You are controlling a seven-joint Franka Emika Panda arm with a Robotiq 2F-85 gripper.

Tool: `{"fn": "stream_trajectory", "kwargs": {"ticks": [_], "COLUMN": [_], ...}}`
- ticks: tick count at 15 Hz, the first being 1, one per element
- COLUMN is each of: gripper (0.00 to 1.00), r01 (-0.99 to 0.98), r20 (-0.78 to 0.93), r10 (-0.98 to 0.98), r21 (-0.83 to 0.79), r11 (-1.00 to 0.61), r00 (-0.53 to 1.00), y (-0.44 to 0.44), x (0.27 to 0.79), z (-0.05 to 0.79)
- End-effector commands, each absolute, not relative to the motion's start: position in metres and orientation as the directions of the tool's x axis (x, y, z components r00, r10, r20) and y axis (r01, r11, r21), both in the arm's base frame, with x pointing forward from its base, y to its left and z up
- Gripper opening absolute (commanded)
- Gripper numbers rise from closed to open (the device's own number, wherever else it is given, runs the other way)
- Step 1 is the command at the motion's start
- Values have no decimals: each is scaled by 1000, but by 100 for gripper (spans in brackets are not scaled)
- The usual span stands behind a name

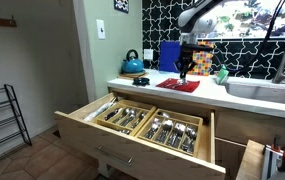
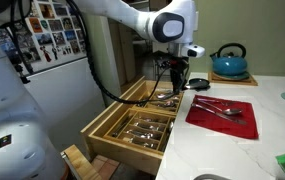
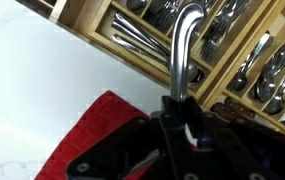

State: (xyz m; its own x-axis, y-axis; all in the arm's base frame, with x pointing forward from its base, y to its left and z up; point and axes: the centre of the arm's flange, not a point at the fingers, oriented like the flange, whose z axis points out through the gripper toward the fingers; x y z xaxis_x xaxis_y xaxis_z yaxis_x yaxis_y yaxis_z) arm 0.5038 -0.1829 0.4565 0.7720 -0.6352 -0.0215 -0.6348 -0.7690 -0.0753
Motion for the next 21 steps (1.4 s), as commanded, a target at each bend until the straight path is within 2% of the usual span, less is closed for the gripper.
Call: {"fn": "stream_trajectory", "kwargs": {"ticks": [1, 13, 21], "gripper": [4, 4, 4], "r01": [-741, -912, -943], "r20": [-78, -183, -252], "r10": [-737, -899, -918], "r21": [-42, 31, 50], "r11": [-670, -410, -328], "r00": [671, 398, 306], "y": [-223, -314, -343], "x": [523, 543, 553], "z": [451, 399, 372]}}
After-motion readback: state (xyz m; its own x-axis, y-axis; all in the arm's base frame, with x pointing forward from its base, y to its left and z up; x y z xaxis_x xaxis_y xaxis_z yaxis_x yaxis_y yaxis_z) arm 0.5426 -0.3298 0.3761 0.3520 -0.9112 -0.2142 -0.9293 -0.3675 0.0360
